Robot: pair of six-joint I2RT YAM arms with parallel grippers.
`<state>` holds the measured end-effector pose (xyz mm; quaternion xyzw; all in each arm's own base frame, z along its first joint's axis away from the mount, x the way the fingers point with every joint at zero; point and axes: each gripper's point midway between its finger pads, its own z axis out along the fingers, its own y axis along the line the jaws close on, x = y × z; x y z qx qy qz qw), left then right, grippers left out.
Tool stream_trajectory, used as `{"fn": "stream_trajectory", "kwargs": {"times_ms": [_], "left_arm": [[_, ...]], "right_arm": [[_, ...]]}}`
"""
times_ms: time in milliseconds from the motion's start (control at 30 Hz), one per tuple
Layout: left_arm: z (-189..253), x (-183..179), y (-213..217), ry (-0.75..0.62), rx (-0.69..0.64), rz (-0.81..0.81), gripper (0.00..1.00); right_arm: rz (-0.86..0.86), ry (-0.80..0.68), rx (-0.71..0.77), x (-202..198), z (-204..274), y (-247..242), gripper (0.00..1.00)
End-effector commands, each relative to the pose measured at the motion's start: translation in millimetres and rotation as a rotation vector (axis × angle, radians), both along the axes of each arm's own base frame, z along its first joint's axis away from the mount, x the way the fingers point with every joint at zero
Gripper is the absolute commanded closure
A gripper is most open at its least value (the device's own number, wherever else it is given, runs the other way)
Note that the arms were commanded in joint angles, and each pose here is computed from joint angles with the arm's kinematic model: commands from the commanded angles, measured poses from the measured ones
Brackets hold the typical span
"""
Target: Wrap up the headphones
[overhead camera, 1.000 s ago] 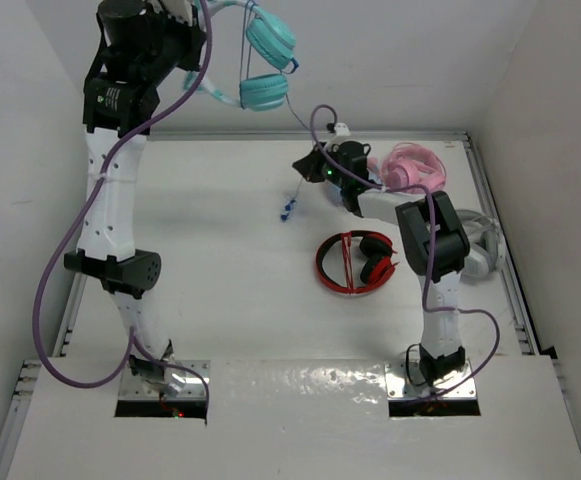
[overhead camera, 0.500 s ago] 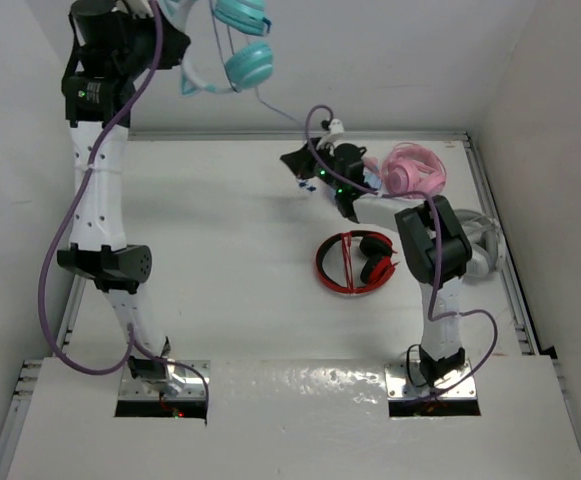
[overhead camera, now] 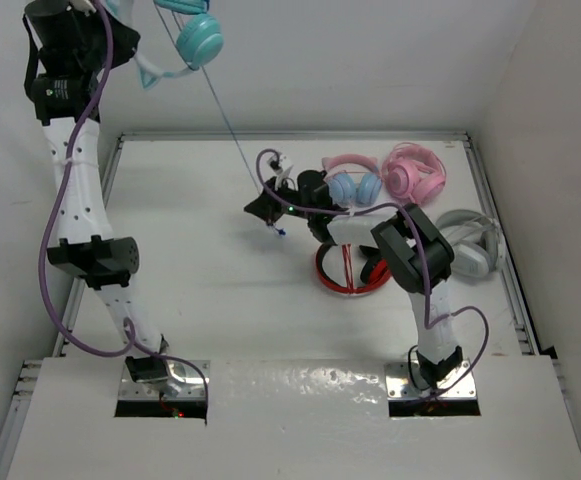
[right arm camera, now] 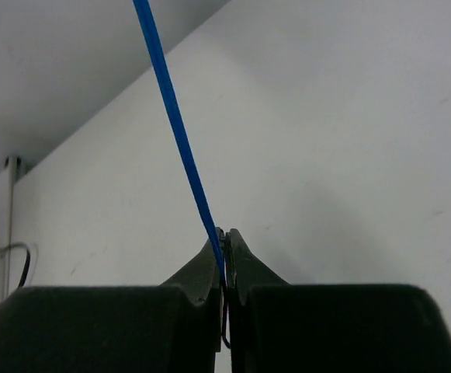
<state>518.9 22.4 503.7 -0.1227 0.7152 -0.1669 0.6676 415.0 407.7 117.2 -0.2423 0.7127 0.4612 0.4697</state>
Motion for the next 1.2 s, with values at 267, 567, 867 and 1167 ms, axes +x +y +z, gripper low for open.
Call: {"fn": "stream_trajectory", "kwargs": {"times_ms": [267,567,867,1167], "left_arm": [[9.9,29.5,96.0,-0.134,0.072,0.375,1.0],[-61.0,60.2,102.8,0.014,0.536,0.499,1.0],[-115.2,79.8,38.2,0.078,0.835,0.236,1.0],[-185.6,53.2,-75.8,0.118,1.095,-0.129,1.0]], "right_arm": [[0.416,-0.173,-0.205,-100.8,20.1,31.0,1.0],[0.425,-0.372,-0.242,-98.1,110.8,23.4,1.0],[0.106,-0.679,-0.407,-34.4,230.7,-27.9,1.0],[-0.154,-0.83,-0.387,13.2,321.9,-74.1,1.0]]}}
